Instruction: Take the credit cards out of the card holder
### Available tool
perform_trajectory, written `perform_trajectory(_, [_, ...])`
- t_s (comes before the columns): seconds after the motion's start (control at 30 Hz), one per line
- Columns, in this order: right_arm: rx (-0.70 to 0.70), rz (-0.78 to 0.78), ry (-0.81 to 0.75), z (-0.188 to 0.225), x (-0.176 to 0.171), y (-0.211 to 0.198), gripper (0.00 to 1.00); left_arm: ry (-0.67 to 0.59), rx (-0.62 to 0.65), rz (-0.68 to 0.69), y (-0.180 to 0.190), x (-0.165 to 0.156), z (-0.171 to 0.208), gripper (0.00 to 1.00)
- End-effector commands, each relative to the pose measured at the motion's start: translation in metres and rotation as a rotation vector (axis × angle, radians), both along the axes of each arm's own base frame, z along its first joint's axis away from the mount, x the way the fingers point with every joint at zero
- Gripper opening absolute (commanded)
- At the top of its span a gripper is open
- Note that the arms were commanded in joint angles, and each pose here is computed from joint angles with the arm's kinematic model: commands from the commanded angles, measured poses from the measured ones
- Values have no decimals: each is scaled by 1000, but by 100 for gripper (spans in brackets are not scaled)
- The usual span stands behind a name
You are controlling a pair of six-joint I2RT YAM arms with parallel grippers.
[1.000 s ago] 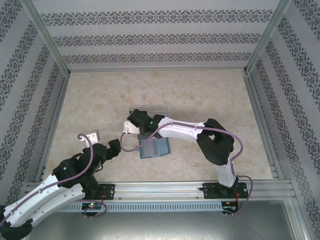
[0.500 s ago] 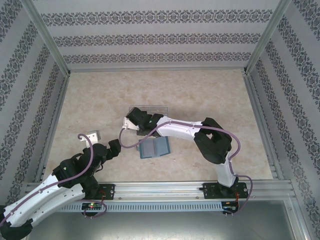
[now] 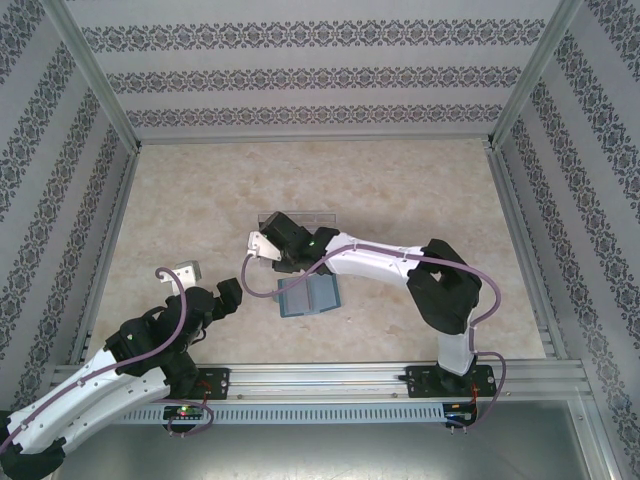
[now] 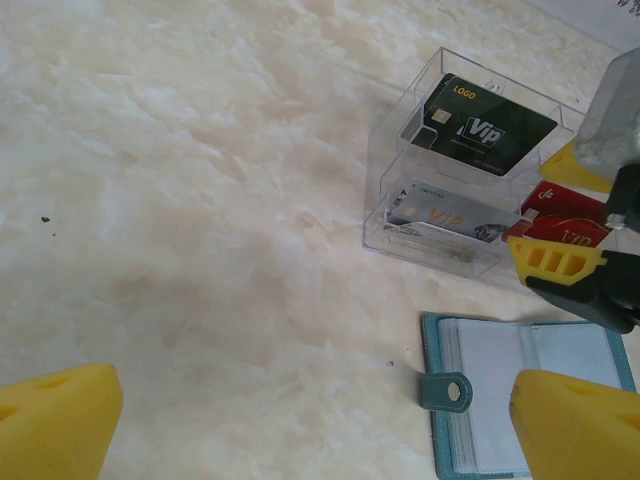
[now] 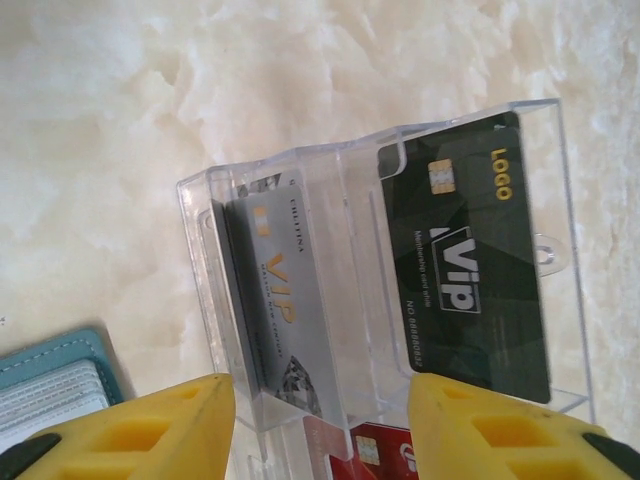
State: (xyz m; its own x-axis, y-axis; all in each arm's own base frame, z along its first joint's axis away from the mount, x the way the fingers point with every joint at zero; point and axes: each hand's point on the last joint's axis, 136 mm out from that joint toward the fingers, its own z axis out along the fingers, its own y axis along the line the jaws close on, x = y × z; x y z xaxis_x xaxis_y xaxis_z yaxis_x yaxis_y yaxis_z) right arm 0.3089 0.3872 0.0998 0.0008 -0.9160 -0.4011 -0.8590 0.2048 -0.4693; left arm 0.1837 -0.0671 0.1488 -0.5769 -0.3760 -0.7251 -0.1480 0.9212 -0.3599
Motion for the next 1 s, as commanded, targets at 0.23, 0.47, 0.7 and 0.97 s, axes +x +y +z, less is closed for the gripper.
perform_trajectory(0.23, [-69, -54, -4, -26, 9, 2, 53, 18, 22, 11, 6, -4, -8, 100])
perform_trajectory(0.47, [-57, -161, -81, -16, 34, -6, 44, 15, 20, 9, 5, -3, -8, 100])
perform_trajectory(0.7, [-54, -208, -113, -14, 43, -9, 43, 15, 14, 4, 3, -3, -9, 100])
perform_trajectory(0.97, [-12, -246, -140, -8, 47, -13, 44, 19, 12, -6, 2, -3, -7, 100])
